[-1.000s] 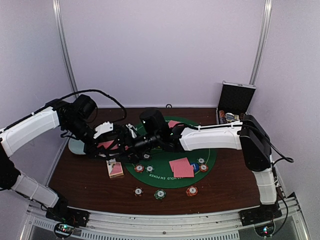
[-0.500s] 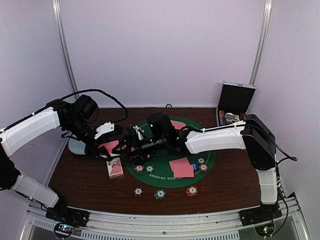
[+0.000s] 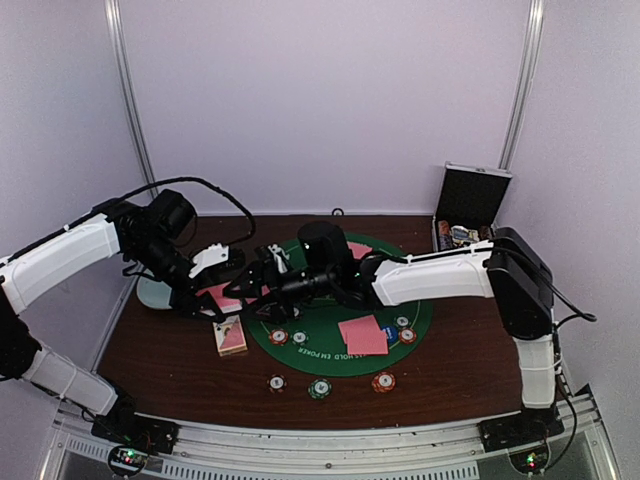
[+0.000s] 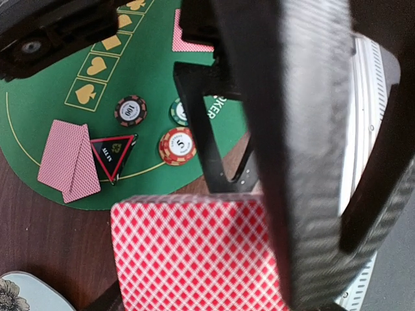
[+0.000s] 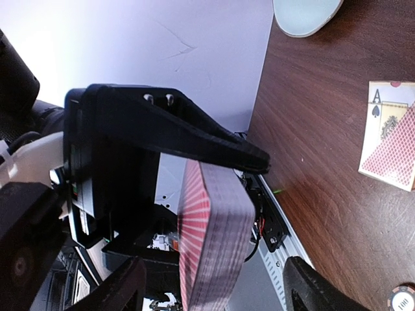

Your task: Distribute texas hold em gaming equipment

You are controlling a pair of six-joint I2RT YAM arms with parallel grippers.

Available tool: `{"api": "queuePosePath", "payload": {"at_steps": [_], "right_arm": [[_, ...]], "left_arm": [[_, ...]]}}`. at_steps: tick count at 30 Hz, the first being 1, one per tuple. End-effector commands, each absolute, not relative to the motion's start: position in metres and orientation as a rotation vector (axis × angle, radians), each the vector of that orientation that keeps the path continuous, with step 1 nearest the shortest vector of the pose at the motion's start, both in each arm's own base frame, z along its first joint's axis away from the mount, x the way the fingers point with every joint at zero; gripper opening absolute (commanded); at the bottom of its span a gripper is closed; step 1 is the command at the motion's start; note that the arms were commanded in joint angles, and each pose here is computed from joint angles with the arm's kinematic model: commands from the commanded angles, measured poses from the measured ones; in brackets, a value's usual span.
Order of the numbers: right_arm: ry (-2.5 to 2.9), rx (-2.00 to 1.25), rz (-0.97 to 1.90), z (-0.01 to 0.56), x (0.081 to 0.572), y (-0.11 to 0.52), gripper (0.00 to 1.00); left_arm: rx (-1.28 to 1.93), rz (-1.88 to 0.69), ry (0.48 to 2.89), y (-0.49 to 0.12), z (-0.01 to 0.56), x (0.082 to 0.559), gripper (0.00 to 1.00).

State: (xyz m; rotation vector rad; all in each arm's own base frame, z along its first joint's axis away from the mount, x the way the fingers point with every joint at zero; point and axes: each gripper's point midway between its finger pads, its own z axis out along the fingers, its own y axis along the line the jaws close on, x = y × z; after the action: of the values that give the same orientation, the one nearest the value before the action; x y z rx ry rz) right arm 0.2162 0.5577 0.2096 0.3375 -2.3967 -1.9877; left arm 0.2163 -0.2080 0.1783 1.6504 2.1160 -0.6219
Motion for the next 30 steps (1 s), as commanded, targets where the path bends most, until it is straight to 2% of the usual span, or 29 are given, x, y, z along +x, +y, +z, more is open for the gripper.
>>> {"api": "queuePosePath", "payload": {"at_steps": [1,18,30], "right_arm": [[-2.37,0.326,-2.054,0.221,0.23,0.569,0.76],[-2.374,0.319,-1.92,0.19,0.232,0.584,0.71],[-2.48,0.277,-1.847,0.18,0.248,0.546,0.63]], "left_arm": [[1.637,-0.645,2.047,-0.216,0.193,0.218,0.0],[1.641,-0.645,2.033,-0.217,0.196,0.219,0.0],[1.648,-0.631,2.034,-0.215,0.194,0.219,0.0]]}}
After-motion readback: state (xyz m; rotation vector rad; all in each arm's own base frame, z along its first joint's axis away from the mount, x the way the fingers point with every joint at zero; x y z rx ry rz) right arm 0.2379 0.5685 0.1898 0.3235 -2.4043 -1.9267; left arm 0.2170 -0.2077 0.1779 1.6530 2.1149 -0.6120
